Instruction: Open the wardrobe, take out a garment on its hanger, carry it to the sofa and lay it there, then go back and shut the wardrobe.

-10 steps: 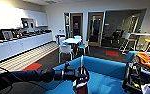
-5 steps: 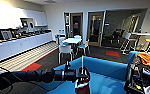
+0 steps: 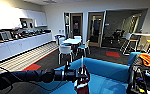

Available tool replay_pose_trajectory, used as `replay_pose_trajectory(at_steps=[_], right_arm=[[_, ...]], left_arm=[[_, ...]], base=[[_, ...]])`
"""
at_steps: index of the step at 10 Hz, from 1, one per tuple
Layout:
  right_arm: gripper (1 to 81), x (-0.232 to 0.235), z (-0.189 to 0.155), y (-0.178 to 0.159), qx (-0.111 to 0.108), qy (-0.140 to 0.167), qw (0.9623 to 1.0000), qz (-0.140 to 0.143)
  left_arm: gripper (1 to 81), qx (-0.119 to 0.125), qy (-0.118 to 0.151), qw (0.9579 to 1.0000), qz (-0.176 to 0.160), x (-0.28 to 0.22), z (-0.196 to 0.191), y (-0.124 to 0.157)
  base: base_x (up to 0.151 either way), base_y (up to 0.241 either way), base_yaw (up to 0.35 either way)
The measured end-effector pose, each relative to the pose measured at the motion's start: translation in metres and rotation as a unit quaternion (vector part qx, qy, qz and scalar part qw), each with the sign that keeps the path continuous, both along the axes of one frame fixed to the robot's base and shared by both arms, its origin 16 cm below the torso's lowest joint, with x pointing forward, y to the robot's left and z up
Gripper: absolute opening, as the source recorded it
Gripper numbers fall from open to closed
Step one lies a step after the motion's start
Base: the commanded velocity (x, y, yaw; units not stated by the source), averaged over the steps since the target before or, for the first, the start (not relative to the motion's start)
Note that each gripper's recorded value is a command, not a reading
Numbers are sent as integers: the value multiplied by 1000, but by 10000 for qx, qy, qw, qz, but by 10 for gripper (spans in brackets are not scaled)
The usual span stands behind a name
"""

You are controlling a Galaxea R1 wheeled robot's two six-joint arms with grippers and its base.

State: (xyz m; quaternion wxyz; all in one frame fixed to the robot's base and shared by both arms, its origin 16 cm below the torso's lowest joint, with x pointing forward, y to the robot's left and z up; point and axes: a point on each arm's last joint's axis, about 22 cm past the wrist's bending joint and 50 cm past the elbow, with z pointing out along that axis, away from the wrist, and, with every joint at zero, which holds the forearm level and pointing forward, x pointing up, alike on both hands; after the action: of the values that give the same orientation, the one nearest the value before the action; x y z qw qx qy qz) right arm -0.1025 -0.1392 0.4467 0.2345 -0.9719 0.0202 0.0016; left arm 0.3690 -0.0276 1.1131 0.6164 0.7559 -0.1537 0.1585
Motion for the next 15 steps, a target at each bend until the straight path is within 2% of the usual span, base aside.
replay_pose_trajectory(at_steps=[6, 11, 14, 15], right_arm=[[811, 1, 0, 2, -1, -2, 10000, -1], [811, 4, -1, 1, -11, -39, 10000, -11], [811, -7, 0, 2, -6, 32, 10000, 8], [811, 2, -1, 1, -13, -24, 10000, 3]], left_arm=[[10, -8, 12, 10000, -19, 0, 0, -2], [10, -35, 6, 10000, 0, 1, 0, -2], [10, -20, 25, 10000, -13, -3, 0, -2], [10, 20, 40, 10000, -34, -3, -3, -3]], base=[[86, 0, 0], [0, 0, 0], [79, 0, 0], [90, 0, 0]])
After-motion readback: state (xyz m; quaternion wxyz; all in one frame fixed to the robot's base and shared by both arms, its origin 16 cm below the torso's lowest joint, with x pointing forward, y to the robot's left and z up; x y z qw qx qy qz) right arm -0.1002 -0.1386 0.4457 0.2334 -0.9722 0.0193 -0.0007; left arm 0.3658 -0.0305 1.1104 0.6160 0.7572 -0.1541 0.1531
